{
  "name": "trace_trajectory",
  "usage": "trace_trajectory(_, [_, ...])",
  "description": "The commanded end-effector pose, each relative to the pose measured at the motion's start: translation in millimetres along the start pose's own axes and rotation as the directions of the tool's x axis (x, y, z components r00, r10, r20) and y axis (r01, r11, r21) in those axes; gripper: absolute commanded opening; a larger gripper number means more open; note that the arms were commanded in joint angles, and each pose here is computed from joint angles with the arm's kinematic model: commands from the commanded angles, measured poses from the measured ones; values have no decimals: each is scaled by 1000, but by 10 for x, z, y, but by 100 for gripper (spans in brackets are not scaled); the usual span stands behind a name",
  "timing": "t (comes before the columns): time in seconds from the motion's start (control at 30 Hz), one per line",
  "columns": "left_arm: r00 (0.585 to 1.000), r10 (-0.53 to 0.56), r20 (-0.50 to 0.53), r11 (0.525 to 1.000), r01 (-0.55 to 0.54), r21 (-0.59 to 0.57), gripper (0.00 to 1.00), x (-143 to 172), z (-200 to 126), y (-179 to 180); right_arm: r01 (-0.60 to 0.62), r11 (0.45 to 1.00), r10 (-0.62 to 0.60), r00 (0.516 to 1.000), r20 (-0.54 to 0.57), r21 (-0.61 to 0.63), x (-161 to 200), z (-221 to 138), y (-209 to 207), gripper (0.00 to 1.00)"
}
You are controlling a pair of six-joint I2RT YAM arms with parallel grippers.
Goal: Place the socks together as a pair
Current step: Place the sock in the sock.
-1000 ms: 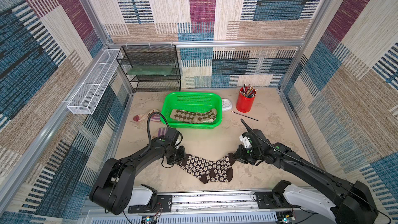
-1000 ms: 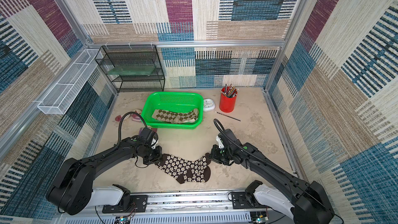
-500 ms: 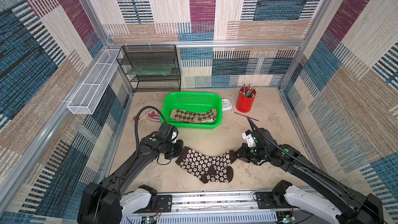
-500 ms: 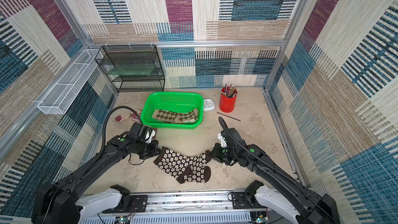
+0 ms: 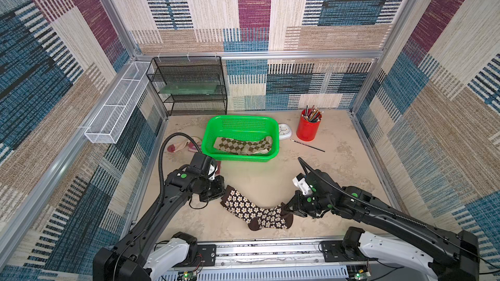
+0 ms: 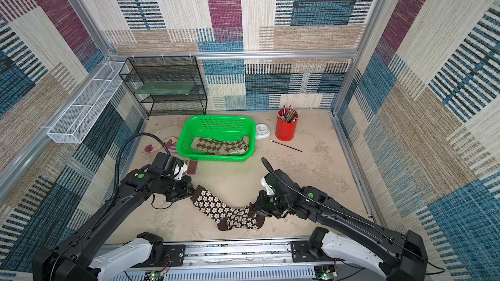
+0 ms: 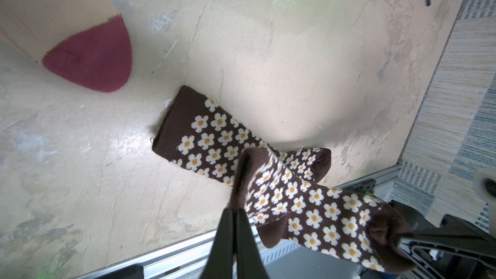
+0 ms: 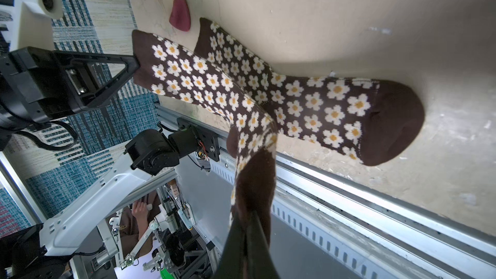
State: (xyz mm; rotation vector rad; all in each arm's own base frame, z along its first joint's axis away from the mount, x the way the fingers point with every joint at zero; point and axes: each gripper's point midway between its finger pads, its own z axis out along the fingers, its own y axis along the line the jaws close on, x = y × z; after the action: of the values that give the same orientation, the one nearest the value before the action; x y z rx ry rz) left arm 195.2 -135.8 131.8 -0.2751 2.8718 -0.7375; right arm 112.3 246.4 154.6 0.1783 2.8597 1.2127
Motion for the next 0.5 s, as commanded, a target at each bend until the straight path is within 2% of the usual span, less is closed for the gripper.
trace_trajectory(0.0, [999,11,-37,1000,-11,4,0,70,85,42,-24,999,23,999,41,29,-73,33,-111,2])
trace_trajectory(0.1, [999,5,-39,1000,-5,5,0,46,173,64,-25,999,24,998,55,28,-138,76,-220,2])
trace_trajectory(0.47, [998,22,-64,999,-24,-33,0,-30,509,213,-8,989,-2,998,70,145,-196,244,-707,3])
